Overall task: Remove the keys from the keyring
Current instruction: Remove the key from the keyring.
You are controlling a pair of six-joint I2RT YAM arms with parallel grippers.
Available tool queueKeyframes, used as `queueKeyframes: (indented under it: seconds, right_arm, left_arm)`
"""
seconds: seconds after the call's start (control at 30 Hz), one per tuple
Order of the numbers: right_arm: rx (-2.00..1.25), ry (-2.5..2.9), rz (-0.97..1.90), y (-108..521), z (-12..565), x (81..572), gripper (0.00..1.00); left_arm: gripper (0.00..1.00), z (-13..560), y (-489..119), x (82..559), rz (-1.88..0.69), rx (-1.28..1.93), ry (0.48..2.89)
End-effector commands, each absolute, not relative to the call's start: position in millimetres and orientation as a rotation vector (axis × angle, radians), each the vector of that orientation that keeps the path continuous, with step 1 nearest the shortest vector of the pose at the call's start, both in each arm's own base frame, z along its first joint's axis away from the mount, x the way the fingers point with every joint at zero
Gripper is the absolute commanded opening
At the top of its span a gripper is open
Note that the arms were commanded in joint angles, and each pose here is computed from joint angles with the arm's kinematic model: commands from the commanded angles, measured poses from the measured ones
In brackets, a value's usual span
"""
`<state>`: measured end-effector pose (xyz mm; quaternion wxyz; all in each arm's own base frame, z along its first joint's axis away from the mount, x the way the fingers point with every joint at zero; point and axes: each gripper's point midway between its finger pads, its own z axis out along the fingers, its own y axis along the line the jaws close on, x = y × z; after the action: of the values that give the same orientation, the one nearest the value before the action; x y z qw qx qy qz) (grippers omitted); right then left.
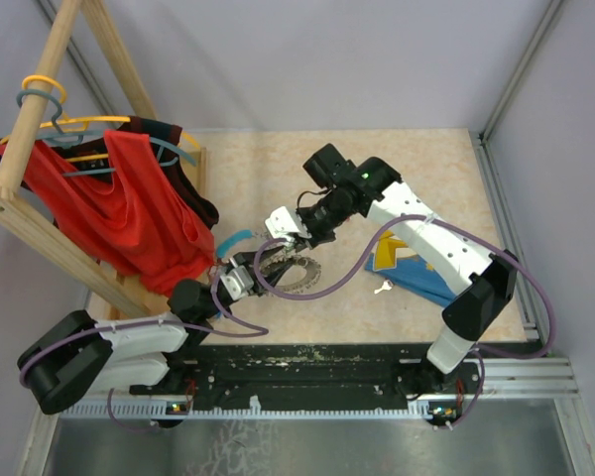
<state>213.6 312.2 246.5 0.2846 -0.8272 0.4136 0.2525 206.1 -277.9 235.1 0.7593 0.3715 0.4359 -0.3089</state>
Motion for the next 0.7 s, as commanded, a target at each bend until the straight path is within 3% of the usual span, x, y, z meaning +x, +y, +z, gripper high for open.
queueKeyframes:
  seconds: [0.0, 0.4, 0.67]
  right_arm:
    - [-2.160, 1.000, 0.704, 312, 274, 202, 0.00]
    - [-2.171, 0.994, 0.718, 313, 268, 200, 0.00]
    - [-2.173, 0.982, 0.722, 315, 270, 199, 0.00]
  left_arm:
    - [0.49, 242, -274, 206, -0.668, 0.782, 0.933]
    - [0.51, 246, -277, 201, -0.692, 0.791, 0.904]
    - [0.47, 242, -285, 194, -0.729, 0.842, 0.888]
